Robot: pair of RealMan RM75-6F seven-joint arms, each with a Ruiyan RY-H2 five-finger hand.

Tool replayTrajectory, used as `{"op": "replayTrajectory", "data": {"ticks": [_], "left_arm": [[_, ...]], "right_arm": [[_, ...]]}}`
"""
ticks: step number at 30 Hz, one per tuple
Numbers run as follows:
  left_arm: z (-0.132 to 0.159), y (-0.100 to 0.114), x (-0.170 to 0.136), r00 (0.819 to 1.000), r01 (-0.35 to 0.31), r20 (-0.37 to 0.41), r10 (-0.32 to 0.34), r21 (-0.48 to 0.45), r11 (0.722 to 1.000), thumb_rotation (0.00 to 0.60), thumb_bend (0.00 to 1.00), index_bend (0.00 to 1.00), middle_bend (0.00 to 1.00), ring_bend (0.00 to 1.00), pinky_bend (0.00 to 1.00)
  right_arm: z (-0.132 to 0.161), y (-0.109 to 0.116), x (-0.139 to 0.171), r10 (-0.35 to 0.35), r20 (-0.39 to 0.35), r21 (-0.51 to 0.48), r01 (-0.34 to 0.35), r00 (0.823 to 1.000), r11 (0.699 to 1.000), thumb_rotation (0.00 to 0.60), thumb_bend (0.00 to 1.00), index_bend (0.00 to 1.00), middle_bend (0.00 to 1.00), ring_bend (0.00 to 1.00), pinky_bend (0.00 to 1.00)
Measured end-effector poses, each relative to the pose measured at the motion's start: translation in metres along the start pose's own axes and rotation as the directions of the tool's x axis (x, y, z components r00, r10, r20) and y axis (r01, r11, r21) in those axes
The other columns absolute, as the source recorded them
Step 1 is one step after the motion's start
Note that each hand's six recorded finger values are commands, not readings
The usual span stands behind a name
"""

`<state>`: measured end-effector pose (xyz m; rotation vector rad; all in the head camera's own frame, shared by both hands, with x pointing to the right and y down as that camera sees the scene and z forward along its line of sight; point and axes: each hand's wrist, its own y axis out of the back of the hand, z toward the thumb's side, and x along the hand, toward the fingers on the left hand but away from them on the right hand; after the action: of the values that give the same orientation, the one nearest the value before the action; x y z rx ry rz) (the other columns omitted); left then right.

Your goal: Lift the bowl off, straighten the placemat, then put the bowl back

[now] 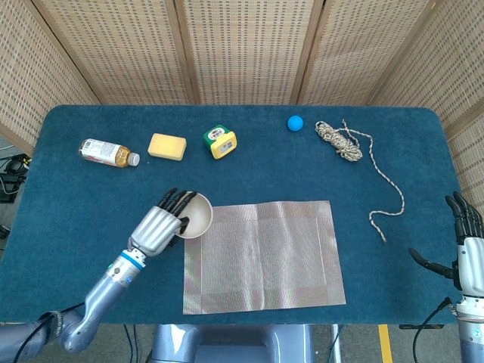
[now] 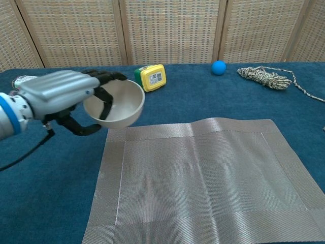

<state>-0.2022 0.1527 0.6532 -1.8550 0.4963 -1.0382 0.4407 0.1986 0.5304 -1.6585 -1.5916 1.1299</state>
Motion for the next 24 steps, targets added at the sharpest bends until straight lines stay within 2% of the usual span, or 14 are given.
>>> {"op": "replayTrajectory", "data": {"ticks": [4, 10, 21, 24], "left_arm": [[0.041, -0.007, 0.021, 0.997, 0.026, 0.067, -0.025, -0.005, 1.0, 0.6, 0.49, 0.62, 0.0, 0.0, 0.0], [0.083, -0.018, 0.042, 0.99, 0.052, 0.13, -0.053, 0.011, 0.999, 0.6, 0.48, 0.61, 0.0, 0.0, 0.0], [0.117, -0.036, 0.059, 0.979, 0.116, 0.163, -0.12, 0.032, 0.993, 0.6, 0.45, 0.57, 0.0, 0.0, 0.0], [0.121, -0.038, 0.059, 0.978, 0.123, 0.166, -0.126, 0.028, 0.992, 0.6, 0.36, 0.51, 0.0, 0.0, 0.0]], "right_arm": [[-0.005, 0.005, -0.002, -0.007, 0.015, -0.016, 0.007, 1.0, 1.0, 0.6, 0.26, 0.07, 0.0, 0.0, 0.0], [-0.009, 0.008, -0.004, -0.007, 0.026, -0.032, 0.008, 1.0, 0.999, 0.6, 0.26, 0.07, 0.0, 0.0, 0.0], [-0.012, 0.01, -0.006, -0.012, 0.037, -0.041, 0.013, 0.999, 0.999, 0.6, 0.26, 0.07, 0.0, 0.0, 0.0], [-0.012, 0.01, -0.006, -0.012, 0.037, -0.042, 0.013, 0.999, 0.999, 0.6, 0.26, 0.07, 0.0, 0.0, 0.0]]}}
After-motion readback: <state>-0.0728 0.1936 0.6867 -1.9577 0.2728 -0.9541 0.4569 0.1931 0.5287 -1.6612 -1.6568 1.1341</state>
